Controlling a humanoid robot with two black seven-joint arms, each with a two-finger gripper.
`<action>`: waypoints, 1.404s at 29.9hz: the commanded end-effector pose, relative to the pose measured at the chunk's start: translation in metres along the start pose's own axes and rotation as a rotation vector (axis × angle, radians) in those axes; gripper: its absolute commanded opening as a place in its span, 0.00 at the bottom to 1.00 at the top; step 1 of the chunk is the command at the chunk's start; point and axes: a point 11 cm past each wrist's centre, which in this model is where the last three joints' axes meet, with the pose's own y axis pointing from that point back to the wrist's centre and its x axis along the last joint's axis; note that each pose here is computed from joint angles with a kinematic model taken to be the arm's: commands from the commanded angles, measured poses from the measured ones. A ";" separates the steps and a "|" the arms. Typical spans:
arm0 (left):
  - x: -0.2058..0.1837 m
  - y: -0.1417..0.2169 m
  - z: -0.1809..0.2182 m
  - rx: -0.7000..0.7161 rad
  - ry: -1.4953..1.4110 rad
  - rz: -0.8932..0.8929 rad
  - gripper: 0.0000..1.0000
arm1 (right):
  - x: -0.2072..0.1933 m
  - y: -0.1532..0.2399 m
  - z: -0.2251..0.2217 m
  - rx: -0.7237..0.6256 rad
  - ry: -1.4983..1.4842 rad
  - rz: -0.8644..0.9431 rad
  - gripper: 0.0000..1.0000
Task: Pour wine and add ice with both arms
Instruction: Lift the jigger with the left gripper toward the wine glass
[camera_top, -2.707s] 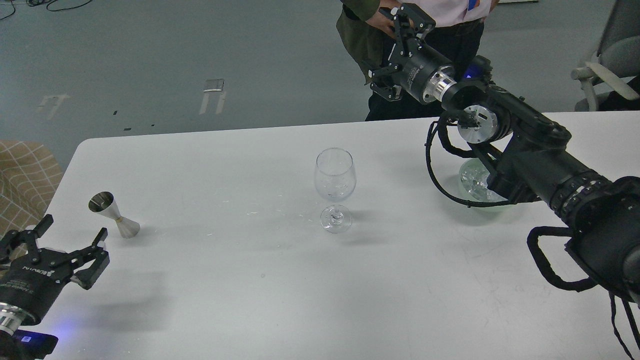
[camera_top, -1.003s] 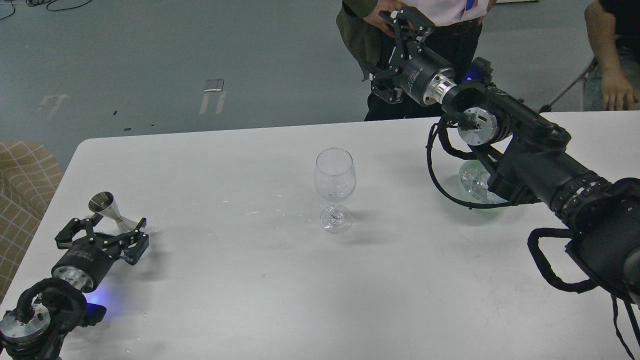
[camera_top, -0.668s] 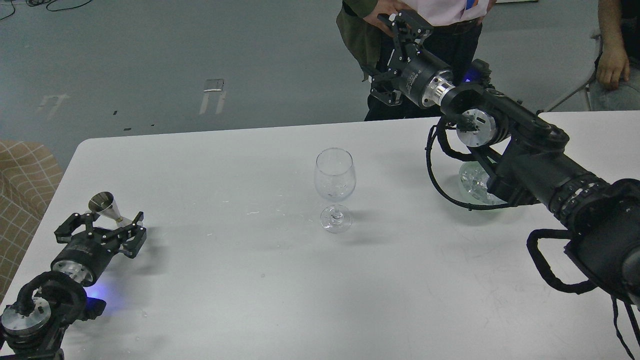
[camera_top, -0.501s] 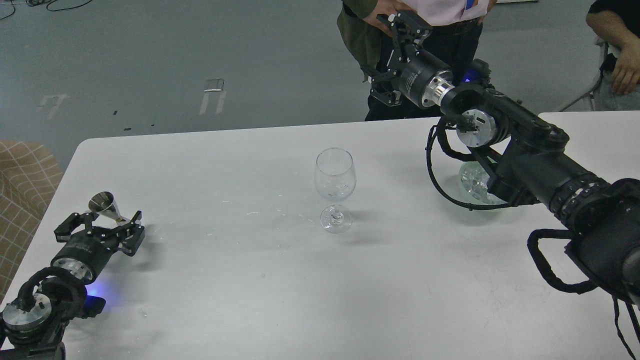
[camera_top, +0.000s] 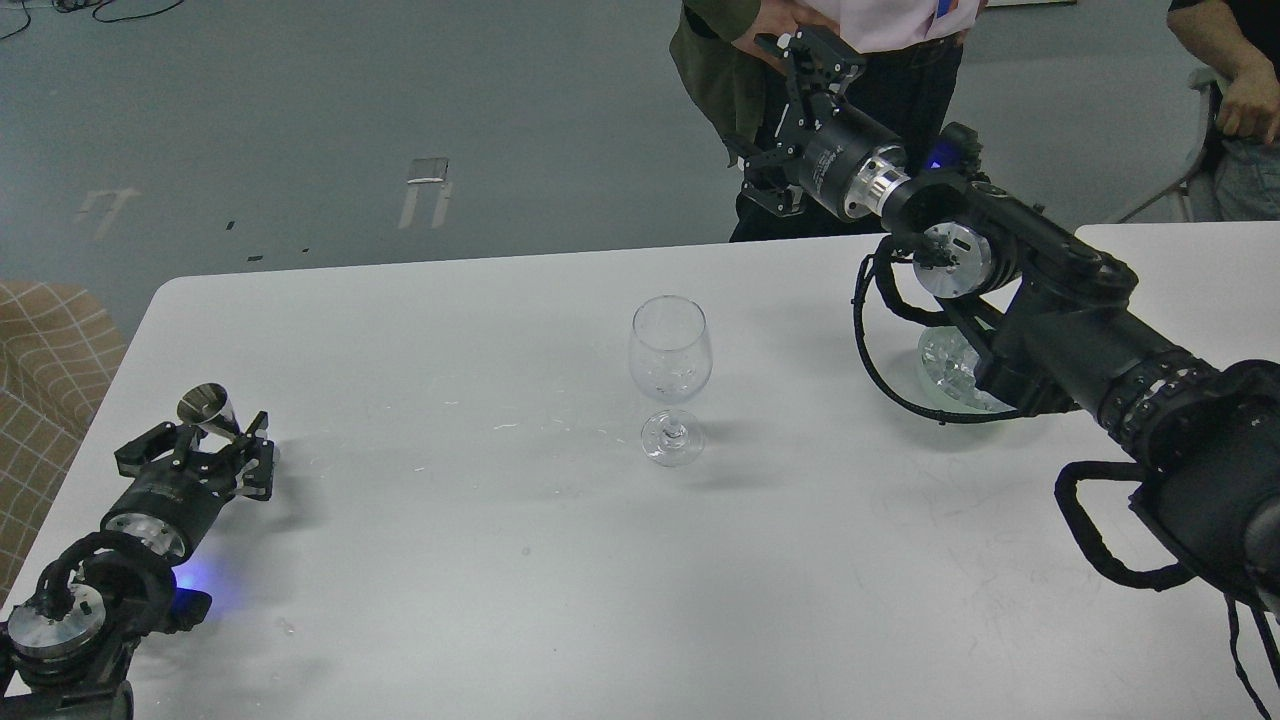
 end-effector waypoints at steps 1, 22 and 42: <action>-0.001 0.000 0.001 -0.009 0.000 -0.003 0.36 | -0.001 -0.001 -0.001 0.002 -0.001 -0.003 1.00; 0.001 -0.002 -0.001 -0.026 0.007 -0.060 0.00 | 0.000 0.000 0.001 0.000 -0.002 0.000 1.00; -0.094 -0.022 -0.033 0.102 -0.067 -0.242 0.00 | 0.005 0.002 0.000 0.001 -0.005 0.019 1.00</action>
